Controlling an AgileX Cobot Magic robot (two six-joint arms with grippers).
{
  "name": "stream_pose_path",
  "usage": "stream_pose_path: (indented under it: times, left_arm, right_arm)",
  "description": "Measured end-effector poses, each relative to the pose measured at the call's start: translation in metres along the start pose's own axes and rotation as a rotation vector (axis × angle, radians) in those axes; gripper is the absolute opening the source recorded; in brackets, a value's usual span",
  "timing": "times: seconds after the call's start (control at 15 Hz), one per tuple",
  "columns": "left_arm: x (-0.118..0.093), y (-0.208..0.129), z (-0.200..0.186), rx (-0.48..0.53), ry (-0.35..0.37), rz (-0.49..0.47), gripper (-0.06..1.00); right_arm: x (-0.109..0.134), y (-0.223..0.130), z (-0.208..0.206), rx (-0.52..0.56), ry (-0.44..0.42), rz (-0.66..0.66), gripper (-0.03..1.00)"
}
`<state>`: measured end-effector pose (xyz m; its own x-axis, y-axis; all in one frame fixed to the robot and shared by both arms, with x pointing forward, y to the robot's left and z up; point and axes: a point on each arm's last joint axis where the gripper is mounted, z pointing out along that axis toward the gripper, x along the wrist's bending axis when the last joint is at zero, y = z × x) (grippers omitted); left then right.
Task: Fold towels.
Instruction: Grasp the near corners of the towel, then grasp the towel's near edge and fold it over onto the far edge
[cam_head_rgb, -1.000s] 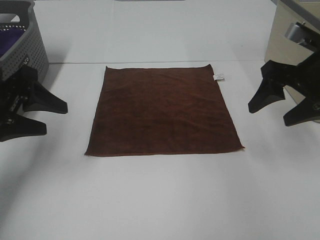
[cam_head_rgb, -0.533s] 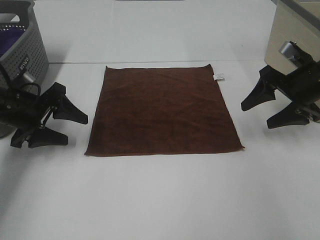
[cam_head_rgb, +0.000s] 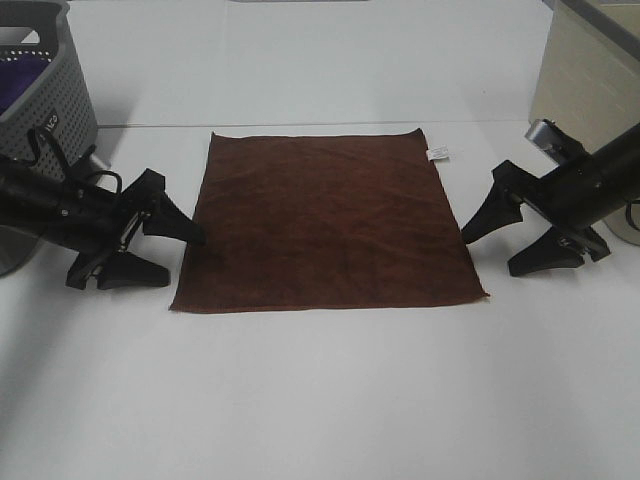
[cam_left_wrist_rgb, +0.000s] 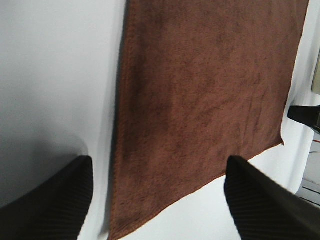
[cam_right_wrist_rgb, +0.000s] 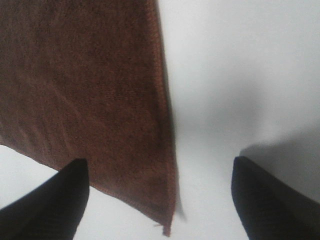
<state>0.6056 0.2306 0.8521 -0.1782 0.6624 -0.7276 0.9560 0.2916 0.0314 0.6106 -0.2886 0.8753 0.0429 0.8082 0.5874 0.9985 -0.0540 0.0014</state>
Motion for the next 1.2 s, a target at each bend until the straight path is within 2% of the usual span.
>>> stream_pose_path:
  times: [0.2, 0.33, 0.4, 0.47, 0.6, 0.67, 0.87, 1.2]
  left_arm:
    - [-0.014, -0.002, 0.021, 0.041, -0.021, 0.030, 0.70]
    - [-0.021, -0.007, 0.033, 0.067, -0.033, 0.014, 0.68]
    - [-0.022, -0.010, 0.038, 0.078, -0.029, 0.012, 0.60]
    - [-0.021, -0.011, 0.041, 0.076, -0.012, 0.012, 0.47]
    - [-0.018, -0.012, 0.044, 0.081, 0.014, 0.024, 0.09]
    - [-0.018, -0.013, 0.043, 0.089, 0.023, 0.043, 0.01]
    - [-0.021, -0.015, 0.033, 0.113, 0.082, 0.103, 0.01]
    - [-0.033, -0.029, 0.009, 0.143, 0.123, 0.112, 0.01]
  right_arm:
    - [0.018, 0.000, 0.025, 0.053, 0.042, -0.035, 0.75]
    - [0.032, -0.002, 0.039, 0.083, 0.061, -0.055, 0.69]
    - [0.035, -0.003, 0.043, 0.092, 0.061, -0.059, 0.62]
    - [0.033, -0.003, 0.046, 0.096, 0.058, -0.049, 0.50]
    - [0.030, -0.004, 0.050, 0.100, 0.048, -0.017, 0.17]
    - [0.029, -0.004, 0.050, 0.096, 0.036, -0.002, 0.00]
    - [0.035, -0.007, 0.037, 0.097, -0.013, -0.019, 0.00]
    - [0.048, -0.028, 0.028, 0.166, -0.004, -0.014, 0.00]
